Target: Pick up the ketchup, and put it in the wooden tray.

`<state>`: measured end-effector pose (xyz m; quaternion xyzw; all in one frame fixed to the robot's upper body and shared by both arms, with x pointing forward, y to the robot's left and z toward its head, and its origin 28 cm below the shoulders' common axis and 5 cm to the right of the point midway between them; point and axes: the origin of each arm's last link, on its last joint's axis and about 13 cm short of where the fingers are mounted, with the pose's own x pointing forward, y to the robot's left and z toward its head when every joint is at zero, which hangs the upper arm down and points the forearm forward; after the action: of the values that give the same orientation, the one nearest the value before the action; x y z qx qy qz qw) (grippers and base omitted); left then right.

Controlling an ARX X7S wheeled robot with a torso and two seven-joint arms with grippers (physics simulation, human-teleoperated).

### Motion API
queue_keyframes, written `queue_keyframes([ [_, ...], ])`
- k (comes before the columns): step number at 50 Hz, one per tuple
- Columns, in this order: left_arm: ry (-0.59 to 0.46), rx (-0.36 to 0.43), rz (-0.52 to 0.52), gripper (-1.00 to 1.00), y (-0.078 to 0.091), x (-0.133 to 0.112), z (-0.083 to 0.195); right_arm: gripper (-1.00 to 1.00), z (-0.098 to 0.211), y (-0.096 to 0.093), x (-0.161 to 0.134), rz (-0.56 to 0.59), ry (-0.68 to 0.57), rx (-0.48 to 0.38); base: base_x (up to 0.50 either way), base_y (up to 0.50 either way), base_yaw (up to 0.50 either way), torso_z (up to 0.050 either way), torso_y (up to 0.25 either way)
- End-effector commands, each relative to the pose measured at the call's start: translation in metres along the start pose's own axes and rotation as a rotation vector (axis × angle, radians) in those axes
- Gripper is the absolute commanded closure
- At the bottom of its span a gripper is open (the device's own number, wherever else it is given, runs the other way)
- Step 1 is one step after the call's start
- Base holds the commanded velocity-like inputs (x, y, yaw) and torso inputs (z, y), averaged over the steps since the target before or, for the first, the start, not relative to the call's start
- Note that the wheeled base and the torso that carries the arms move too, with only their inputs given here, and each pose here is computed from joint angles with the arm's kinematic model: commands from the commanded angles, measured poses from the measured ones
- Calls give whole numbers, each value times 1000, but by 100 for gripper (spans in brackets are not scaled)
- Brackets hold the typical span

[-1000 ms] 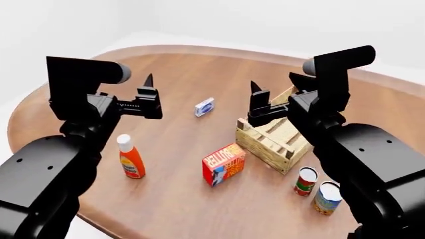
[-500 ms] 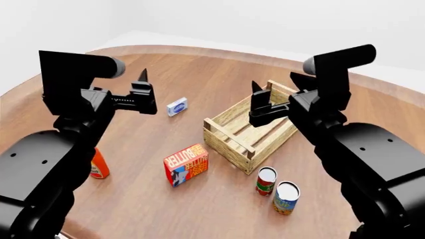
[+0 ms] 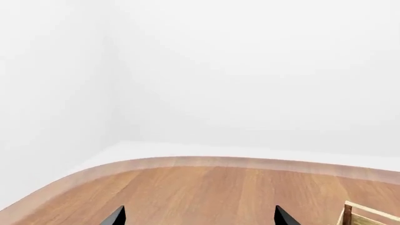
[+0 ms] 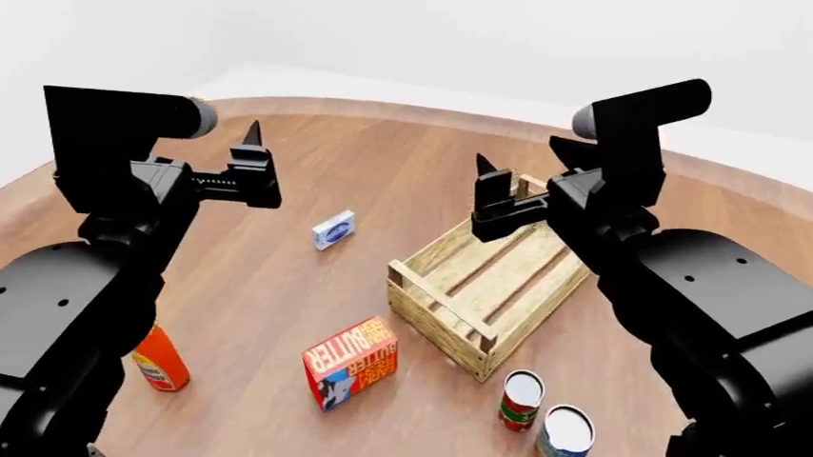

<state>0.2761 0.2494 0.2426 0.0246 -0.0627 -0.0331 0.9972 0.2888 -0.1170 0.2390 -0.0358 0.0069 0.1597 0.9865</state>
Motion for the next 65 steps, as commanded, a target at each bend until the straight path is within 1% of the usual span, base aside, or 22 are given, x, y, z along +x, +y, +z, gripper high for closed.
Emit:
queue_keyframes([
  [1, -5, -5, 11, -100, 2, -1, 2, -100, 0, 2, -1, 3, 1, 2, 341, 126, 0, 0, 0],
  [14, -14, -8, 18, -100, 4, -2, 4, -100, 0, 4, -3, -1, -1, -3, 341, 126, 0, 0, 1],
  [16, -14, -7, 22, -100, 5, -2, 4, -100, -1, 3, -2, -20, -3, -12, 68, 25, 0, 0, 0],
  [21, -16, -7, 32, -100, 8, -4, 2, -100, -1, 2, -2, -24, -7, -2, 0, 0, 0, 0, 2],
  [27, -28, 0, 63, -100, 17, -5, 3, -100, 0, 2, -2, -18, -15, 5, 0, 0, 0, 0, 0],
  [33, -32, 24, 105, -100, 32, -12, 2, -100, 1, 2, 0, -10, -21, 10, 0, 0, 0, 0, 0],
  [38, -44, 39, 133, -100, 44, -24, -1, -100, 4, 0, 1, -8, -32, 8, 0, 0, 0, 0, 0],
  [46, 0, 36, 161, -100, 58, -47, -16, -100, 8, -2, 1, -19, -40, 1, 0, 0, 0, 0, 0],
  [58, 58, 33, 175, -100, 67, -78, -36, -100, 18, -3, 0, -44, -53, -30, 0, 0, 0, 0, 0],
  [65, 80, 20, 180, -100, 69, -91, -43, -100, 21, -3, -4, -56, -59, -39, 0, 0, 0, 0, 0],
])
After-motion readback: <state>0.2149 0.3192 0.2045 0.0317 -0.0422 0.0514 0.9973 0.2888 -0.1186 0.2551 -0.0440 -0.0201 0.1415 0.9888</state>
